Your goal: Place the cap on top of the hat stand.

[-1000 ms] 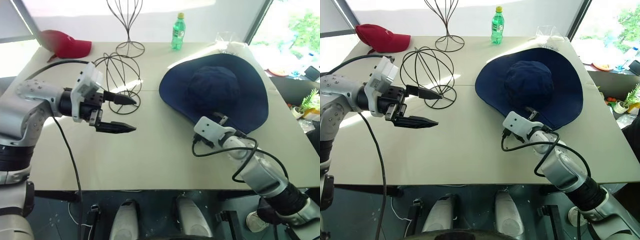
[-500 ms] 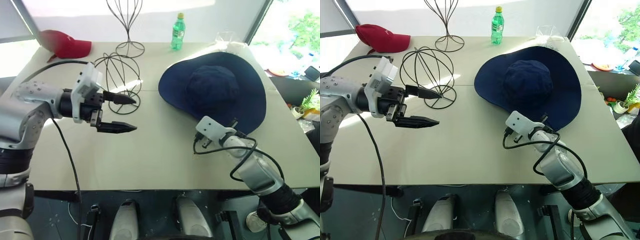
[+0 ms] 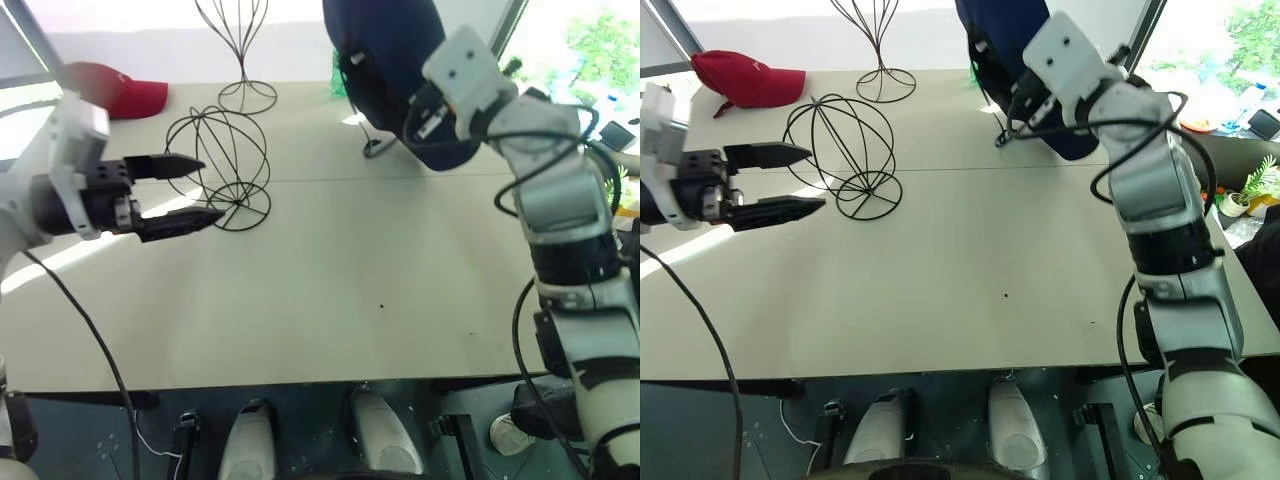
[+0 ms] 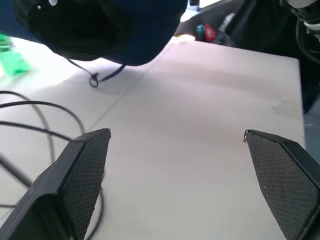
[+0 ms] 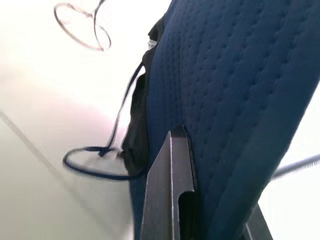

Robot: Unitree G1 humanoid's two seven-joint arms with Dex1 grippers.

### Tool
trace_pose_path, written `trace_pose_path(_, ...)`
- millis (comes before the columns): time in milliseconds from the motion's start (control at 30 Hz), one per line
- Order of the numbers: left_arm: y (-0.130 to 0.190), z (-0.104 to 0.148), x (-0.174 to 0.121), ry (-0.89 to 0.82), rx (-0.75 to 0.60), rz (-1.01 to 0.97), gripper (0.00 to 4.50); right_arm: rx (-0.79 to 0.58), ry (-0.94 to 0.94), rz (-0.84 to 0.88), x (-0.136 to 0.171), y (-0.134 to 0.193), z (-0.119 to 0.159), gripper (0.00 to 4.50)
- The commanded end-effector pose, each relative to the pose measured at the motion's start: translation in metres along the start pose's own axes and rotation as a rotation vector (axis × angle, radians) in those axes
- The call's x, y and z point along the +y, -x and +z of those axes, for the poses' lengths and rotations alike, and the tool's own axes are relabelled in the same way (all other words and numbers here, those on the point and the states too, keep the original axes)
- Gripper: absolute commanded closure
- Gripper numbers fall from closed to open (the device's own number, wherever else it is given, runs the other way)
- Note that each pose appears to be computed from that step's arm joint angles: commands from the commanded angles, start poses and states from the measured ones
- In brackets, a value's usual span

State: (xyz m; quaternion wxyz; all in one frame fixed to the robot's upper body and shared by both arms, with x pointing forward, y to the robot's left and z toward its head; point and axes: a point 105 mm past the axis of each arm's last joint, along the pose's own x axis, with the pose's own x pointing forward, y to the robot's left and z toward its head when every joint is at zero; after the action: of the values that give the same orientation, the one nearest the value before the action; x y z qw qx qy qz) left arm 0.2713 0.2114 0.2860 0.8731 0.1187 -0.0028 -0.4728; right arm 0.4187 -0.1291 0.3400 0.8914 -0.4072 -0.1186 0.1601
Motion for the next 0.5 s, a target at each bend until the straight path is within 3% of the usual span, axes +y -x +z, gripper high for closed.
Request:
trace_pose_path(33, 0.026, 0.014, 0.008, -0.053, -0.02, 0.132, 0.0, -0.166, 0.091, -0.016, -0.012, -0.018, 0.053, 4.47)
trace_pose_path(167, 0.057, 0.012, 0.015, -0.051, -0.012, 0.278, 0.0, -0.336, 0.19, 0.028, 0.006, -0.032, 0.105, 4.47)
trace_pose_path(300, 0.082, 0.011, 0.013, -0.051, 0.001, 0.375, 0.0, -0.514, 0.308, 0.087, 0.036, -0.027, 0.141, 4.47)
trace_pose_path(400, 0.093, 0.013, 0.01, -0.054, 0.007, 0.419, 0.0, -0.623, 0.43, 0.146, 0.061, -0.015, 0.148, 4.47)
trace_pose_path(500, 0.1, 0.013, 0.008, -0.053, 0.016, 0.448, 0.0, -0.698, 0.57, 0.196, 0.083, -0.002, 0.136, 4.47)
